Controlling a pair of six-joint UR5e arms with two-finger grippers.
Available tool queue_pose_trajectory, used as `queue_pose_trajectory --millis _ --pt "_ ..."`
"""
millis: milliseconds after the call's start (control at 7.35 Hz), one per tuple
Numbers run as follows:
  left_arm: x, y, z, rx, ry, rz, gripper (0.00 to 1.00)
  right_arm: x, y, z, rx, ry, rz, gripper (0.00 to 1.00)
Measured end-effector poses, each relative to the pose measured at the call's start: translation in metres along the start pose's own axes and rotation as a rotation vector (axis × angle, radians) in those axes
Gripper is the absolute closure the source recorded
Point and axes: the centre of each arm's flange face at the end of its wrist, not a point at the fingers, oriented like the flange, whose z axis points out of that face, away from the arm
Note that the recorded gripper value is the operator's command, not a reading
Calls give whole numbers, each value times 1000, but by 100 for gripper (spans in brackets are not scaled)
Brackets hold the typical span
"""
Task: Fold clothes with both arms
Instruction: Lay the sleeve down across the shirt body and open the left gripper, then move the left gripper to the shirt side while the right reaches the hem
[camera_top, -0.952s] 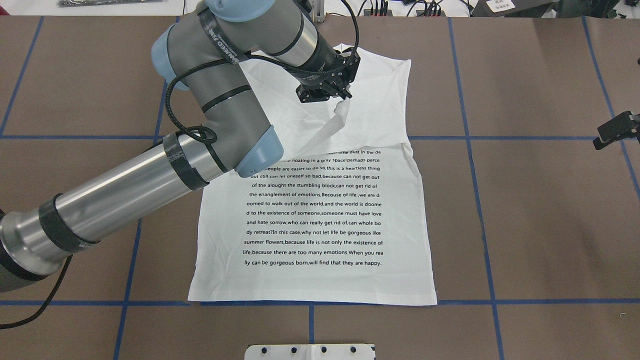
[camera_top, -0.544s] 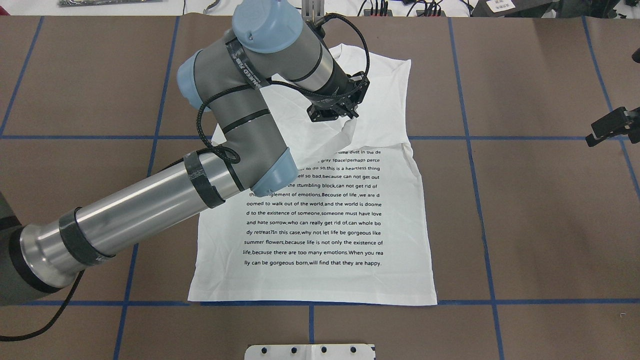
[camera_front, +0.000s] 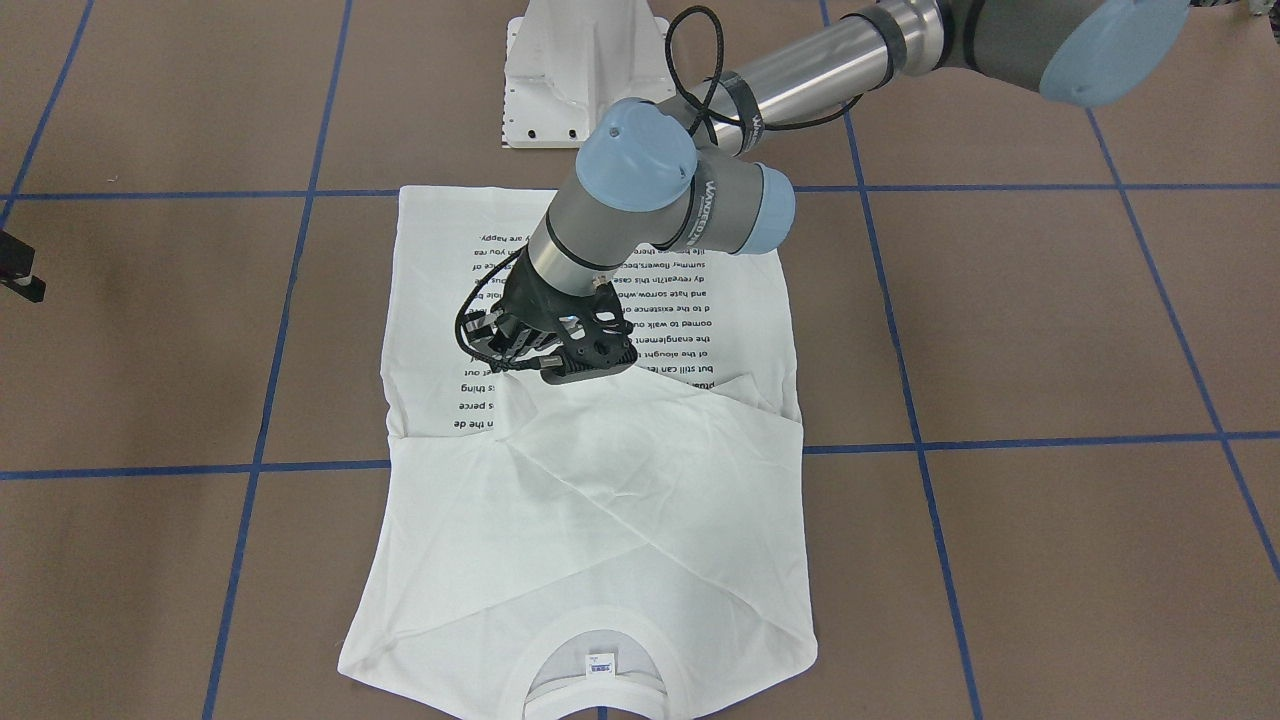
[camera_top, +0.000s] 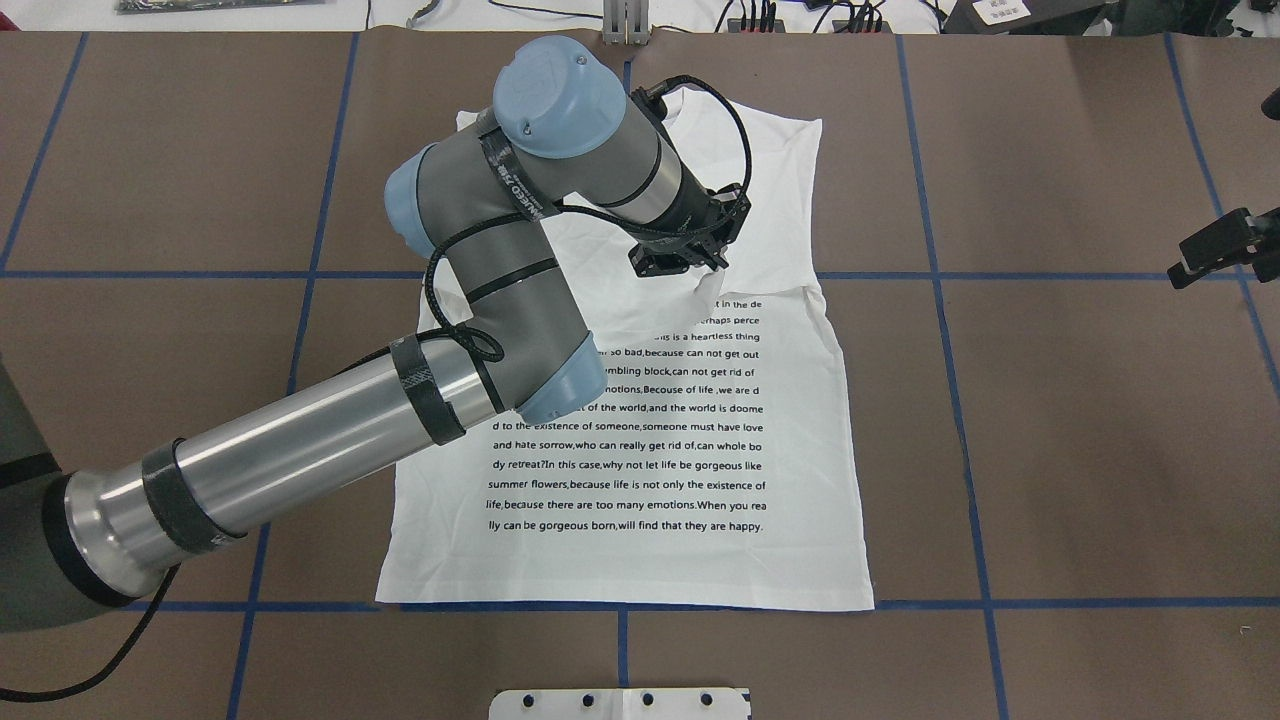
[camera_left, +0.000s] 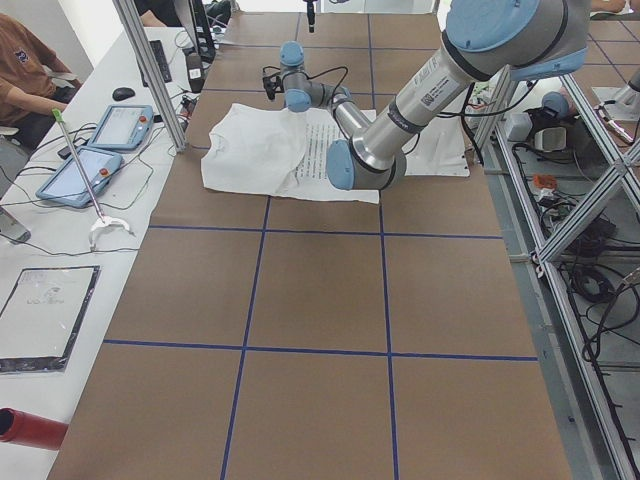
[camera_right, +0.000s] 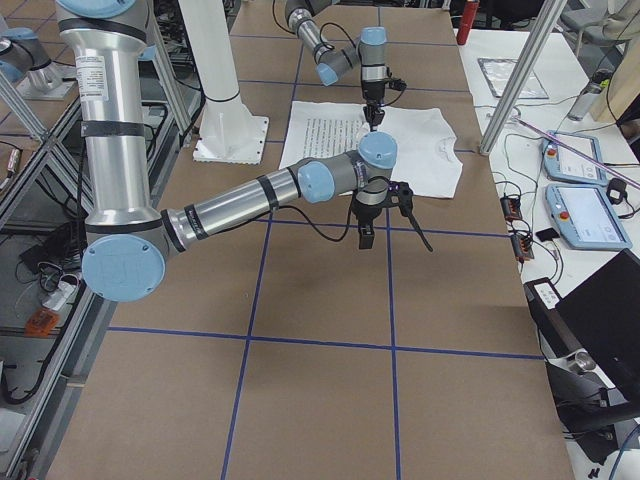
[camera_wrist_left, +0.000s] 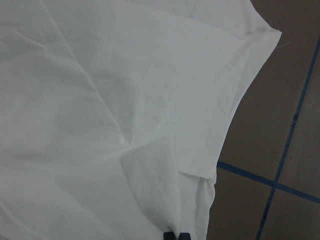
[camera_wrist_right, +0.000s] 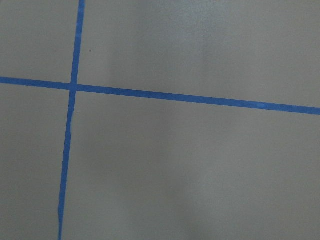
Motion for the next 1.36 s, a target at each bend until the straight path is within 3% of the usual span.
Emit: queue_pose_trajectory --millis 136,272,408,544,952,1360 --pt "-1 6 6 -9 2 -1 100 1 1 0 -1 0 2 0" --pt "-4 15 12 -22 7 2 80 3 2 -1 0 0 5 0" --pt "-8 26 19 -39 13 5 21 6 2 -4 7 1 9 0" --pt "-14 38 27 -56 28 -3 0 9 1 -9 17 3 11 0" --pt "-51 46 38 -34 83 -24 0 8 -3 -15 32 3 7 0" --pt "-85 39 -6 -9 71 -15 0 -9 -1 -19 61 -15 27 0"
